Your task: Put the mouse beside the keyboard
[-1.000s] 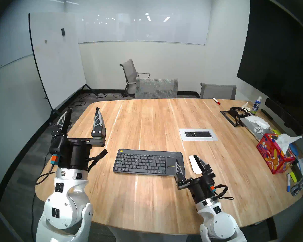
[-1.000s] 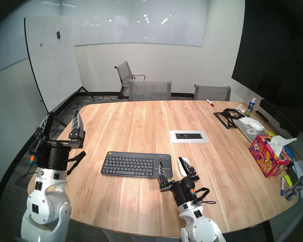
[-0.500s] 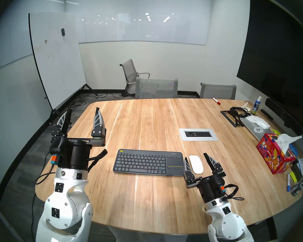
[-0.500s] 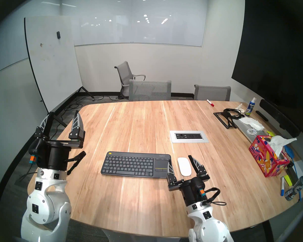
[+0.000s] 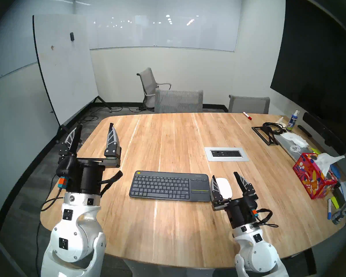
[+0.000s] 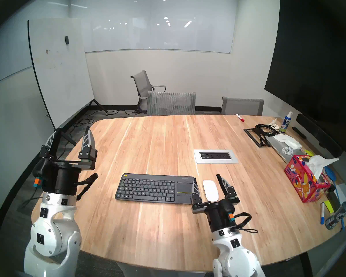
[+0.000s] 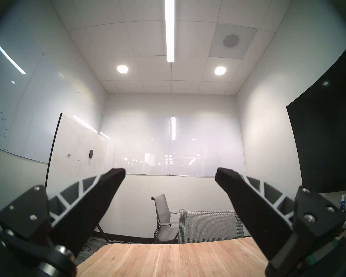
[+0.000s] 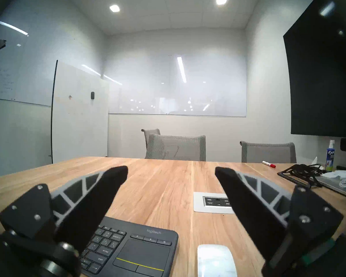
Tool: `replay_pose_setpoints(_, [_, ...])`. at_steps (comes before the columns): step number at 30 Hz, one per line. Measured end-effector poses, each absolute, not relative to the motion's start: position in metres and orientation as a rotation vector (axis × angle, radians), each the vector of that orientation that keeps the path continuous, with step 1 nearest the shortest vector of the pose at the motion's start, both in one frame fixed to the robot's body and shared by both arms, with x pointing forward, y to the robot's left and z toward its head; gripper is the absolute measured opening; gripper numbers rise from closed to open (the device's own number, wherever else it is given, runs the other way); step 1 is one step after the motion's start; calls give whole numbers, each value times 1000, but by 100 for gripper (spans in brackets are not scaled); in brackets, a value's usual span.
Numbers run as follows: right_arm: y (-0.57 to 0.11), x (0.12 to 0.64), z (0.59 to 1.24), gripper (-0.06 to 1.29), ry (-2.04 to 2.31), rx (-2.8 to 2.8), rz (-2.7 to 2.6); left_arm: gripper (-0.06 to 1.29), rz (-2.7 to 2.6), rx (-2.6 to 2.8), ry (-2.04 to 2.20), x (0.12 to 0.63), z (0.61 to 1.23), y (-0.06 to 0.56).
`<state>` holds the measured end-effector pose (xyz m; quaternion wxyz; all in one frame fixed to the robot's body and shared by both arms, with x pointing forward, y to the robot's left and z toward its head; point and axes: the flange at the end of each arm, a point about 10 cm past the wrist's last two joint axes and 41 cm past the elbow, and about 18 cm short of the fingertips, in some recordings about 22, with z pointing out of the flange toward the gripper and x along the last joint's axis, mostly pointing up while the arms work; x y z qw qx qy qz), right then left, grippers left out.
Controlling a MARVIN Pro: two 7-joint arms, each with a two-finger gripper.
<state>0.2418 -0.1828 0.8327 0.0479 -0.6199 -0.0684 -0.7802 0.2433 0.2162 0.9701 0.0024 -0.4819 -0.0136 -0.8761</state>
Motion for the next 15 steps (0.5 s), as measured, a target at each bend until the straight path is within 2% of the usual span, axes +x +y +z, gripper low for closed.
replay_pose_setpoints(15, [-182,246,835,119,-179,-1872,-2402,125,-2748,-1512,-43,243,970,216])
